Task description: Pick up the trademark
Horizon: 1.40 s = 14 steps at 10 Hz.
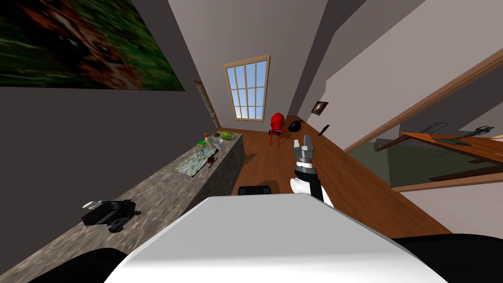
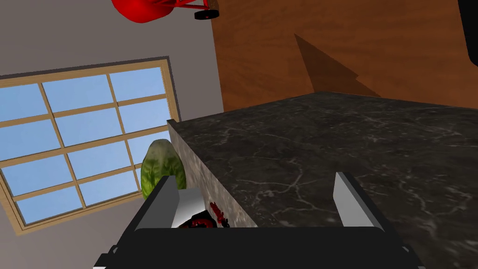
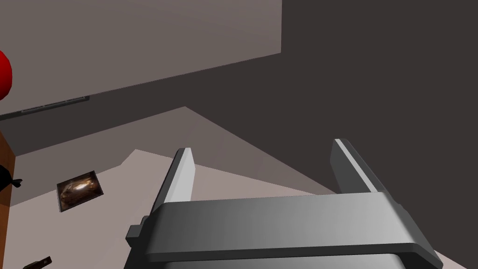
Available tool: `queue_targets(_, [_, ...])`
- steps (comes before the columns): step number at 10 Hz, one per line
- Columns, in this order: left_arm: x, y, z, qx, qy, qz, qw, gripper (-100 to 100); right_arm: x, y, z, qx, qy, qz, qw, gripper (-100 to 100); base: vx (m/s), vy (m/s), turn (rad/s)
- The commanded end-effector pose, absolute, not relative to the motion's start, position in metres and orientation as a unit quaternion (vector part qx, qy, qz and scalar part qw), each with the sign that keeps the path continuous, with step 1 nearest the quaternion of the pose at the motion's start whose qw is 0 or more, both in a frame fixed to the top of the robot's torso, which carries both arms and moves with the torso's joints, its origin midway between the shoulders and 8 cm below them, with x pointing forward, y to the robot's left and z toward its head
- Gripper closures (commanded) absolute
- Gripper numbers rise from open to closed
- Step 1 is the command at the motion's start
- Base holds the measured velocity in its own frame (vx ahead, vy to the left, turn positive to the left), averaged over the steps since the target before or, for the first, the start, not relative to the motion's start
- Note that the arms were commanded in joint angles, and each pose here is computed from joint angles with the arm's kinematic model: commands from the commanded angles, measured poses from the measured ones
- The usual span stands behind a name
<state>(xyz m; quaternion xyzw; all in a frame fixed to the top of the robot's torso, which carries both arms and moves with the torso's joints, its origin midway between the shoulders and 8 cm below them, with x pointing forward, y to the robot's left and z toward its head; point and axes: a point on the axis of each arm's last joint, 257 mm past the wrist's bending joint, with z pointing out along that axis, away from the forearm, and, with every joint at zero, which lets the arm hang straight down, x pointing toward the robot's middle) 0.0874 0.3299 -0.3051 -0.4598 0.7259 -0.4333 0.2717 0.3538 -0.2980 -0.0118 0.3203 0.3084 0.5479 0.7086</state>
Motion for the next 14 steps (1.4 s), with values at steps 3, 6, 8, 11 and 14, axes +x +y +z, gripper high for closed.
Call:
queue_targets(3, [0.069,0.362,-0.309,-0.46,0.749,-0.402,0.257,-100,0.354,-0.298,-0.012,0.32,0.308,0.548,0.709,0,0.119,0.008,-0.028])
queue_targets(6, [0.061,0.387,-0.307,-0.449,0.769,-0.38,0.249,-100,0.354,-0.298,-0.012,0.32,0.308,0.548,0.709,0,0.158,0.015,-0.026])
queue_targets(8, [0.06,0.399,-0.305,-0.439,0.781,-0.371,0.245,-100,0.354,-0.298,-0.012,0.32,0.308,0.548,0.709,0,0.122,0.008,-0.02])
queue_targets(11, [0.066,0.428,-0.297,-0.418,0.799,-0.353,0.248,-100,0.354,-0.298,-0.012,0.32,0.308,0.548,0.709,0,0.193,0.045,-0.033])
queue_targets(14, [0.077,0.445,-0.288,-0.396,0.812,-0.346,0.254,-100,0.354,-0.298,-0.012,0.32,0.308,0.548,0.709,0,0.219,0.037,-0.014])
